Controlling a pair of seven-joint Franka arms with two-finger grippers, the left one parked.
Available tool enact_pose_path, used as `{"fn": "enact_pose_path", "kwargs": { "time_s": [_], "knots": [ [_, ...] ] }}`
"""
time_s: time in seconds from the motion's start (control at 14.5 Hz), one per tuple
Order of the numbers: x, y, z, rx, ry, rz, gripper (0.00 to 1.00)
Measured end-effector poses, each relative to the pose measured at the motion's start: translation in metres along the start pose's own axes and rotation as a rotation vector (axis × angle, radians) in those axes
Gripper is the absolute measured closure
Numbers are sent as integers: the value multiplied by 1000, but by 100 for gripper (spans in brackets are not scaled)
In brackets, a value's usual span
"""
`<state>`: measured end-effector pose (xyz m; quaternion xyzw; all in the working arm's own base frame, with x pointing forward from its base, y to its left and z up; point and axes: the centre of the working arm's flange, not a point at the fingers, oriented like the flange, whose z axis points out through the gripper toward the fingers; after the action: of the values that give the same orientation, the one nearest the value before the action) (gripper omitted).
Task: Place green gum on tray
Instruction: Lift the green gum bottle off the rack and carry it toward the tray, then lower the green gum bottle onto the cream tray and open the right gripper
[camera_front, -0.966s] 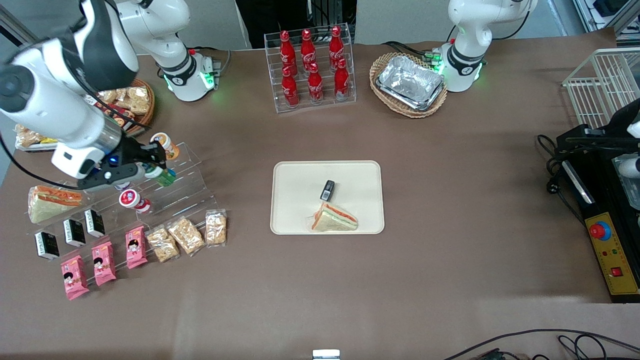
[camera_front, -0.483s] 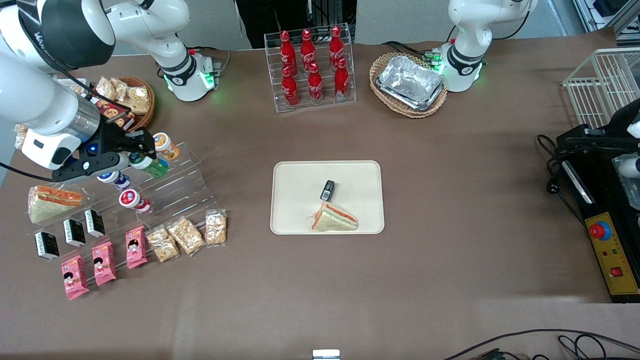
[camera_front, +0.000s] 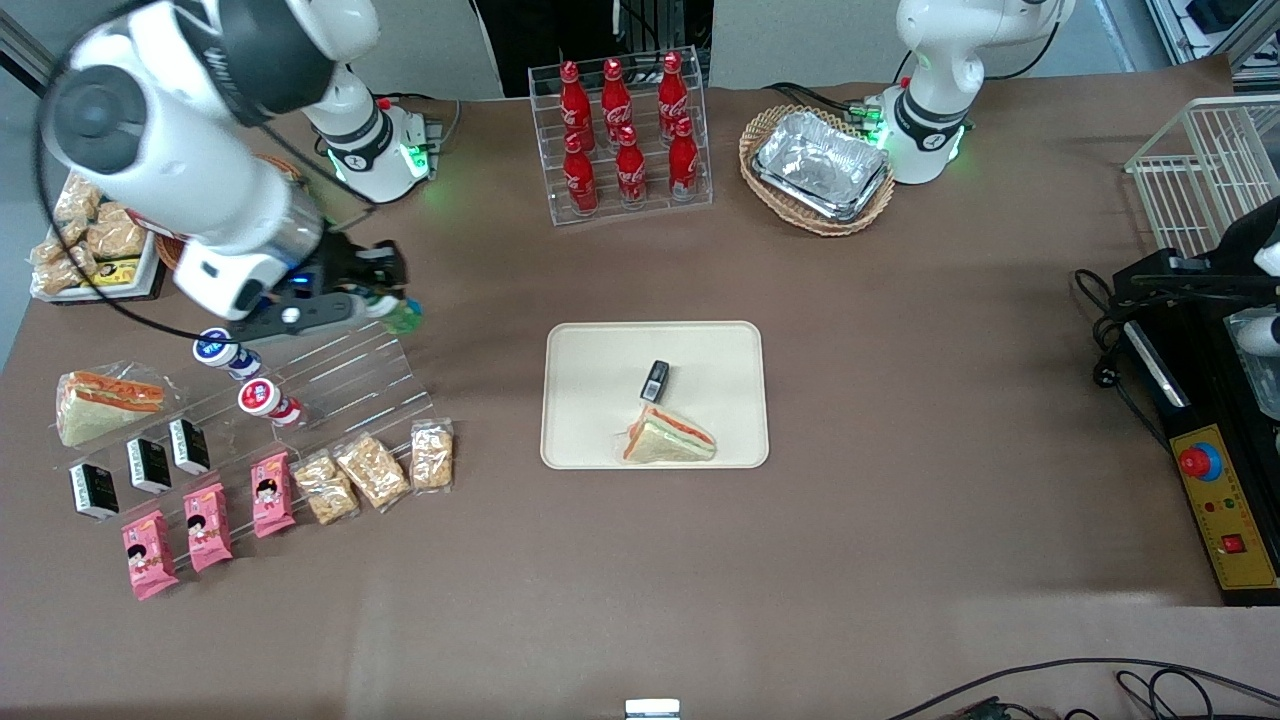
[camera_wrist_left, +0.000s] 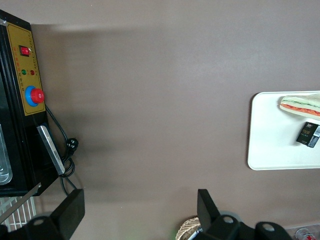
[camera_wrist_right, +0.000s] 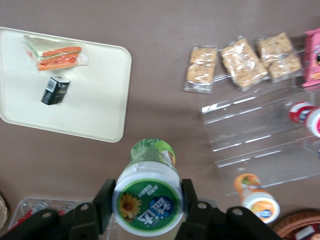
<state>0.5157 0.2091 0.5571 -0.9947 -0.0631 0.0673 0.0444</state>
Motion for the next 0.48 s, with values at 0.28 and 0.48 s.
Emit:
{"fn": "enact_pose_path", "kwargs": {
  "time_s": [0.28,0.48],
  "knots": [
    [11,-47,36,-7,1,45,41],
    [12,-79,75,-9,16,80,41]
  ]
}}
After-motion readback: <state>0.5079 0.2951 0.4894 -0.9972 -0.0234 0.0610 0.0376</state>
